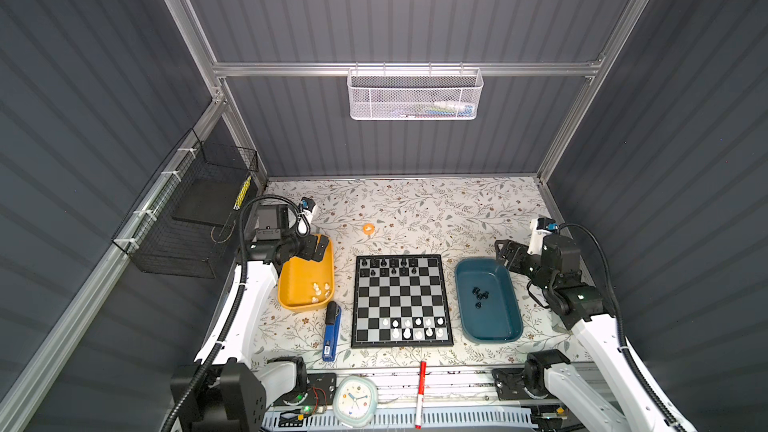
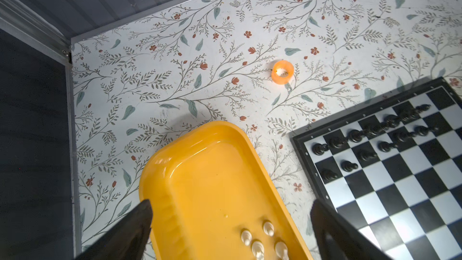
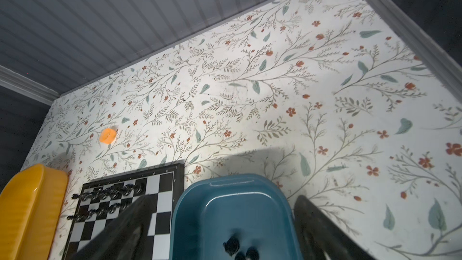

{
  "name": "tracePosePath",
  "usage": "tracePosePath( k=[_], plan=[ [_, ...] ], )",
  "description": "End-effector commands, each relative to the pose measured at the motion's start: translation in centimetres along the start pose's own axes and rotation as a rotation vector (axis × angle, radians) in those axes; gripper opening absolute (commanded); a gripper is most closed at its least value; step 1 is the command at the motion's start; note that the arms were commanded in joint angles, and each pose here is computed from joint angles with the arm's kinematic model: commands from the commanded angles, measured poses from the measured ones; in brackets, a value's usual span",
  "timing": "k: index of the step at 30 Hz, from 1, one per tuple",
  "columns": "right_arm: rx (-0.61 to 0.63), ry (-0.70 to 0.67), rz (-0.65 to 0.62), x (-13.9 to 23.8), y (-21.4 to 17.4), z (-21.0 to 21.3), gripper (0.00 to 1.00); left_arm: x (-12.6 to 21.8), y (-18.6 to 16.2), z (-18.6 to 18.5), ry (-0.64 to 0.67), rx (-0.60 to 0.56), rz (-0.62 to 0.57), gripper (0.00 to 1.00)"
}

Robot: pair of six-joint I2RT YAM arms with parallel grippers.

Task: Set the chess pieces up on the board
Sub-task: 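Raise the left arm over the yellow tray while the right moves over the teal tray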

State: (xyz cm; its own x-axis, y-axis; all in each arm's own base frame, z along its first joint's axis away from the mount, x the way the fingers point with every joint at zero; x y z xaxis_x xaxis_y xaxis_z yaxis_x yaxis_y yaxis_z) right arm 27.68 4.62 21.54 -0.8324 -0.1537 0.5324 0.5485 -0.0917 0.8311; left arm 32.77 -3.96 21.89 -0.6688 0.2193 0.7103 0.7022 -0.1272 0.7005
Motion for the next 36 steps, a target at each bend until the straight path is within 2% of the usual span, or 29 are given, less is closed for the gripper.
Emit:
tracePosePath(
  k=[1, 5, 9, 12, 16, 17, 22, 31, 36],
  plan=[
    [0.004, 0.036, 0.117, 0.9, -1.4, 1.3, 0.85, 2.6, -0.9, -1.8, -0.077, -0.086, 0.076, 1.00],
    [0.043, 0.072, 0.190, 1.1, -2.5, 2.7, 0.79, 4.5, -0.4, -3.2, -0.152, -0.106, 0.118, 0.99],
    [0.085, 0.112, 0.258, 1.0, -3.7, 4.1, 0.76, 5.5, 0.8, -3.3, -0.148, -0.098, 0.103, 1.00],
    [0.103, 0.137, 0.283, 1.2, -4.4, 4.8, 0.73, 4.7, 0.1, -3.4, -0.171, -0.105, 0.131, 1.00],
    [0.120, 0.166, 0.331, 1.8, -5.1, 5.2, 0.68, 3.5, -0.3, -3.5, -0.190, -0.057, 0.143, 1.00],
    [0.123, 0.169, 0.359, 1.9, -5.6, 5.2, 0.67, 3.6, -0.1, -4.2, -0.228, -0.045, 0.128, 0.99],
    [0.136, 0.164, 0.438, 2.0, -7.0, 5.0, 0.61, 3.8, 1.5, -4.6, -0.253, -0.011, 0.080, 1.00],
    [0.121, 0.154, 0.539, 0.3, -8.5, 5.1, 0.56, 3.7, 2.9, -4.4, -0.245, -0.026, 0.069, 1.00],
    [0.113, 0.136, 0.591, -1.0, -9.8, 4.9, 0.50, 2.7, 2.5, -4.5, -0.259, -0.013, 0.102, 0.99]
  ],
)
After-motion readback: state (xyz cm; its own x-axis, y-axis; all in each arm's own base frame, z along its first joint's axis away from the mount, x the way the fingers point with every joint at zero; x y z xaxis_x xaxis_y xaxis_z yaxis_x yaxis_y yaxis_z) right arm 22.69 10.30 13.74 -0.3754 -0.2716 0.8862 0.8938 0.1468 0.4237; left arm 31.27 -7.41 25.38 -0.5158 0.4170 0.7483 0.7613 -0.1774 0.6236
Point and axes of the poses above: each gripper's point midway between its finger pads, its own x axis back along the fingers, its own z axis along the line the jaws close on, y = z × x, the point moved 1 cm from there along x, back along the fingers, and after that the axes turned 14 degrees about x, right-handed, at the moved point
